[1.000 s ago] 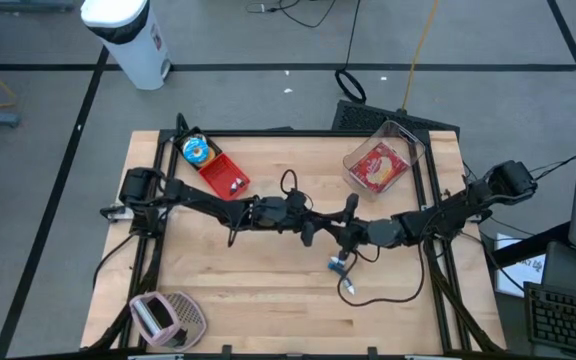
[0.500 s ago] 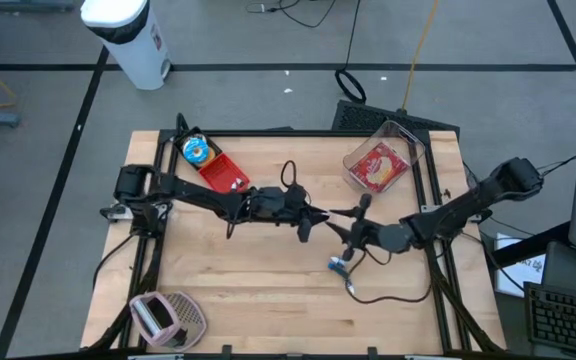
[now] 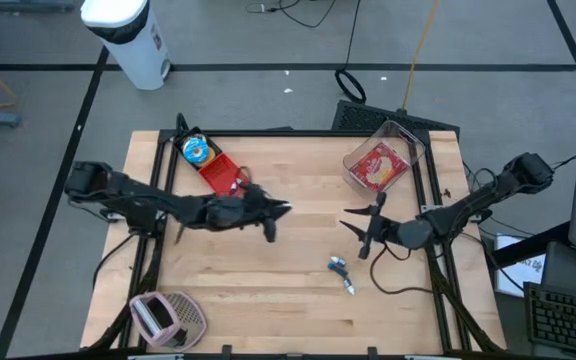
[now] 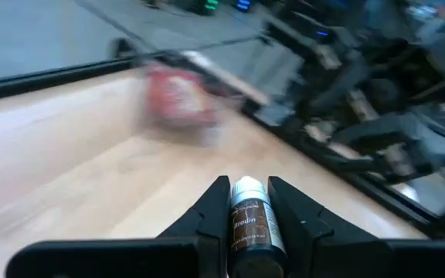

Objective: Pick & Place Food Item
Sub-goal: Put the brown food coloring bottle into the red bin, then put the dark blue food coloring bottle into the red bin

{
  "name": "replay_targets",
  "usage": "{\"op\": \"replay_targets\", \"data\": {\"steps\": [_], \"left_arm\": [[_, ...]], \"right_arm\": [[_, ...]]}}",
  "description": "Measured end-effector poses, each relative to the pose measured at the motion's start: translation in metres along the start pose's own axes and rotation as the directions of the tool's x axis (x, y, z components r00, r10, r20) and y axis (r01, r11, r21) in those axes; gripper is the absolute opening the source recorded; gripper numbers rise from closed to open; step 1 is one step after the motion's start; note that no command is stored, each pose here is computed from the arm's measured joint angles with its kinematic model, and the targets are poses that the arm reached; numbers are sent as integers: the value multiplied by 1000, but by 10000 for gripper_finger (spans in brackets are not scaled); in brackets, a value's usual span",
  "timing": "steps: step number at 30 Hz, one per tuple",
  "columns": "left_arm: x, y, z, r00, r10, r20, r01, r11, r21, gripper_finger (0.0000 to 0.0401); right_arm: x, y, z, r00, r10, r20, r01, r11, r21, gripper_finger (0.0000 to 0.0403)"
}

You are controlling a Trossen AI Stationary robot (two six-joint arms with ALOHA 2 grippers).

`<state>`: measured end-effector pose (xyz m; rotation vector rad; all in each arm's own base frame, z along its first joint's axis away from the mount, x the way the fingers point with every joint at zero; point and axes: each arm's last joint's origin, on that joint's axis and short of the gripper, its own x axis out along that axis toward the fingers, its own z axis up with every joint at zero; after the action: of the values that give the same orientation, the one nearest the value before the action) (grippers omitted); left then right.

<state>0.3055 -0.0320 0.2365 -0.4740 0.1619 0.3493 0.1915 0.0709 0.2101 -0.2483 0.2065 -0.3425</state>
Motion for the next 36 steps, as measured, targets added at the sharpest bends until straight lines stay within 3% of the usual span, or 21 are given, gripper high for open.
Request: {"op": "replay_targets", "data": {"steps": [4, 10, 20, 24, 29, 36], "left_arm": [[-29, 23, -18, 987, 146, 68, -144, 989, -38, 65], [-56, 59, -46, 899, 405, 169, -403, 914, -45, 65], [-65, 107, -71, 766, 627, 141, -607, 778, -161, 65], [-65, 119, -71, 728, 677, 112, -655, 734, -180, 69], [-62, 126, -68, 728, 680, 80, -657, 727, -202, 103], [-61, 130, -66, 735, 676, 55, -654, 727, -209, 106]], "right_arm": [[-3, -3, -12, 999, -11, 45, 9, 1000, 29, 134], [-3, -8, -21, 996, -35, 81, 31, 998, 59, 134], [-2, -10, -24, 997, -47, 66, 44, 998, 53, 130], [-2, -10, -24, 997, -47, 63, 44, 998, 53, 130], [-2, -10, -24, 997, -47, 63, 44, 998, 53, 130], [-1, -10, -24, 997, -45, 61, 42, 998, 52, 130]]}}
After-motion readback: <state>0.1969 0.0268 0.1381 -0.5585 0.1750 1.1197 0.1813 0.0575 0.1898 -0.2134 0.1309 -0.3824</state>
